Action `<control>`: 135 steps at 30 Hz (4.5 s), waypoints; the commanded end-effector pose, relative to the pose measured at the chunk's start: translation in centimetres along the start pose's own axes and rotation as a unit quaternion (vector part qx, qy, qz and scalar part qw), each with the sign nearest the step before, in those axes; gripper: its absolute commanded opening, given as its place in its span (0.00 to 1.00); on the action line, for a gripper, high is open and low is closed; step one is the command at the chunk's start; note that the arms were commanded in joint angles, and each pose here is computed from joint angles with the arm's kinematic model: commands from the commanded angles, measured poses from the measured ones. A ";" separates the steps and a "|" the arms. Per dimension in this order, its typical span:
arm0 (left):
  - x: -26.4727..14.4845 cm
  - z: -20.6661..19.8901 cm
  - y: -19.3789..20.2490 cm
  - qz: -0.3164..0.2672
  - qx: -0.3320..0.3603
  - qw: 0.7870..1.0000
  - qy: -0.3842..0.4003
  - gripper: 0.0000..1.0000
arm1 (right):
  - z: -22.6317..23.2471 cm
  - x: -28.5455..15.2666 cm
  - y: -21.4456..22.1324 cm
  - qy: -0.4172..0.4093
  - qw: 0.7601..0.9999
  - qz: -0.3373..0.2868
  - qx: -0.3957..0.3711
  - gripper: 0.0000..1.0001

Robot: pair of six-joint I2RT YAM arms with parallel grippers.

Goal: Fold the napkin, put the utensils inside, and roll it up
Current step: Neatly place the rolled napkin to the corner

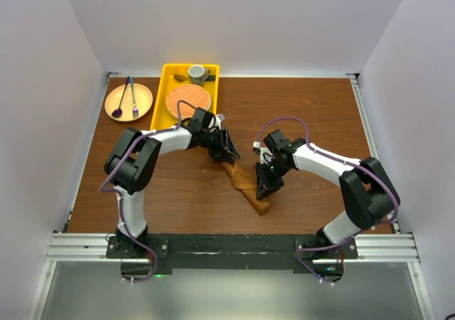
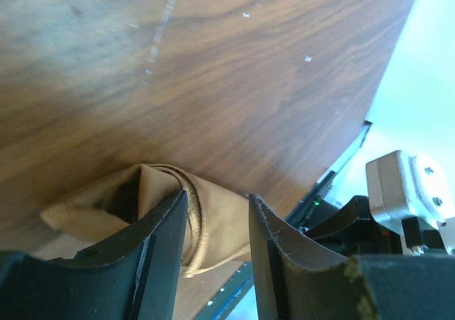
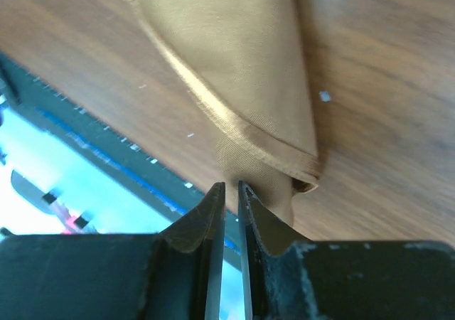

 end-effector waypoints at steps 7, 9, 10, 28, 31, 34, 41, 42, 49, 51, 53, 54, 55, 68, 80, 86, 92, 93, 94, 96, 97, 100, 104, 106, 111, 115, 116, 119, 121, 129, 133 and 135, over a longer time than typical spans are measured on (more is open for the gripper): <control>-0.4 -2.3 -2.9 -0.040 0.063 0.997 0.004 0.45 | -1.6 -0.6 -0.1 0.116 0.993 -0.013 0.021 0.17; -1.0 -3.0 -2.9 -0.042 0.070 0.997 0.009 0.46 | -1.5 -1.0 -0.1 0.116 0.993 -0.016 0.011 0.17; -1.3 -3.2 -2.8 -0.043 0.071 0.996 0.012 0.46 | -1.2 -1.2 -0.3 0.107 0.994 -0.020 0.005 0.17; -9.6 -6.0 0.5 -0.122 0.105 0.987 -0.008 0.47 | 0.0 -2.2 -10.3 0.031 0.989 -0.082 -0.119 0.73; -11.3 -5.2 0.9 -0.141 0.094 0.985 -0.015 0.47 | -0.8 -0.8 -11.1 0.039 0.983 -0.062 -0.169 0.76; -12.7 -4.6 1.2 -0.154 0.082 0.985 -0.010 0.47 | -0.9 0.0 -11.4 0.031 0.978 -0.055 -0.200 0.78; -13.9 -4.1 1.9 -0.159 0.070 0.985 0.005 0.47 | -0.1 1.4 -10.4 -0.001 0.975 -0.046 -0.218 0.79; -14.0 -4.2 1.9 -0.158 0.069 0.985 0.007 0.47 | 0.0 1.6 -10.2 0.003 0.975 -0.044 -0.216 0.79; -13.9 -4.4 1.8 -0.153 0.069 0.986 0.015 0.47 | 0.3 2.0 -9.7 0.036 0.973 -0.050 -0.222 0.80; -13.9 -4.4 1.9 -0.152 0.069 0.986 0.015 0.47 | 0.6 2.2 -9.5 0.046 0.976 -0.049 -0.207 0.80; -14.0 -4.4 1.9 -0.153 0.069 0.986 0.015 0.47 | 1.1 2.4 -9.4 0.061 0.973 -0.051 -0.218 0.80; -14.0 -4.3 2.0 -0.152 0.068 0.986 0.015 0.47 | 1.3 2.5 -9.3 0.067 0.972 -0.050 -0.218 0.80; -14.0 -4.4 2.0 -0.153 0.069 0.986 0.015 0.47 | 1.3 2.6 -9.3 0.080 0.971 -0.049 -0.219 0.80; -15.2 -4.3 2.0 -0.162 0.065 0.984 0.022 0.47 | 3.0 4.4 -8.2 0.246 0.947 -0.032 -0.203 0.71; -15.6 -4.4 1.8 -0.164 0.066 0.984 0.027 0.48 | 2.5 5.0 -7.9 0.316 0.932 -0.045 -0.170 0.47; -15.6 -4.1 1.7 -0.162 0.065 0.984 0.027 0.48 | 1.2 4.9 -8.8 0.350 0.924 -0.058 -0.142 0.43; -15.3 -4.0 1.7 -0.155 0.067 0.985 0.038 0.48 | -5.7 2.3 -10.3 0.379 0.922 -0.060 -0.053 0.41; -15.2 -3.9 1.7 -0.152 0.067 0.985 0.040 0.48 | -6.9 1.9 -10.5 0.380 0.922 -0.060 -0.038 0.41; -15.1 -3.8 1.8 -0.152 0.067 0.985 0.041 0.48 | -9.1 0.6 -10.9 0.388 0.919 -0.063 -0.007 0.41; -15.1 -3.8 1.7 -0.153 0.070 0.985 0.045 0.48 | -11.5 -0.8 -11.3 0.410 0.910 -0.063 0.008 0.40; -15.0 -3.6 1.8 -0.152 0.070 0.985 0.044 0.48 | -13.6 -2.0 -11.6 0.423 0.903 -0.064 0.031 0.40; -14.8 -3.4 1.7 -0.152 0.076 0.985 0.043 0.48 | -18.1 -4.5 -11.6 0.459 0.884 -0.058 0.064 0.39; -14.1 -2.7 1.7 -0.144 0.074 0.986 0.046 0.48 | -23.5 -7.4 -10.9 0.497 0.861 -0.050 0.102 0.38; -13.6 -2.3 1.8 -0.133 0.068 0.987 0.052 0.48 | -25.7 -8.4 -10.4 0.513 0.849 -0.043 0.119 0.37; -13.0 -1.8 2.0 -0.116 0.062 0.990 0.055 0.48 | -29.3 -9.9 -9.9 0.536 0.835 -0.035 0.116 0.39; -12.9 -1.9 1.7 -0.109 0.064 0.991 0.053 0.48 | -30.8 -10.2 -10.5 0.522 0.846 -0.042 0.102 0.42; -12.9 -2.0 1.7 -0.110 0.065 0.990 0.054 0.48 | -31.0 -9.9 -10.5 0.516 0.849 -0.038 0.103 0.45; -12.8 -2.0 1.6 -0.106 0.066 0.991 0.053 0.48 | -31.0 -10.0 -11.0 0.499 0.859 -0.054 0.099 0.53; -12.8 -2.0 1.5 -0.104 0.068 0.991 0.053 0.48 | -30.8 -10.1 -11.1 0.488 0.865 -0.062 0.098 0.59; -12.7 -2.6 1.0 -0.106 0.073 0.990 0.060 0.48 | -30.1 -11.1 -11.8 0.475 0.871 -0.078 0.103 0.69; -12.6 -2.5 0.9 -0.105 0.071 0.990 0.058 0.48 | -29.5 -12.1 -11.8 0.478 0.866 -0.083 0.118 0.69; -12.5 -2.5 0.8 -0.105 0.071 0.990 0.057 0.48 | -28.7 -12.9 -12.2 0.479 0.864 -0.096 0.125 0.68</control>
Point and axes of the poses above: each gripper's point midway between its finger pads, its own x axis out along the fingers, its own z axis along the line the jaws close on, y = z × x, the point moved 9 cm from there along -x, back along the fingers, and after that the axes turned 9 degrees about -x, right-handed, at the moved point
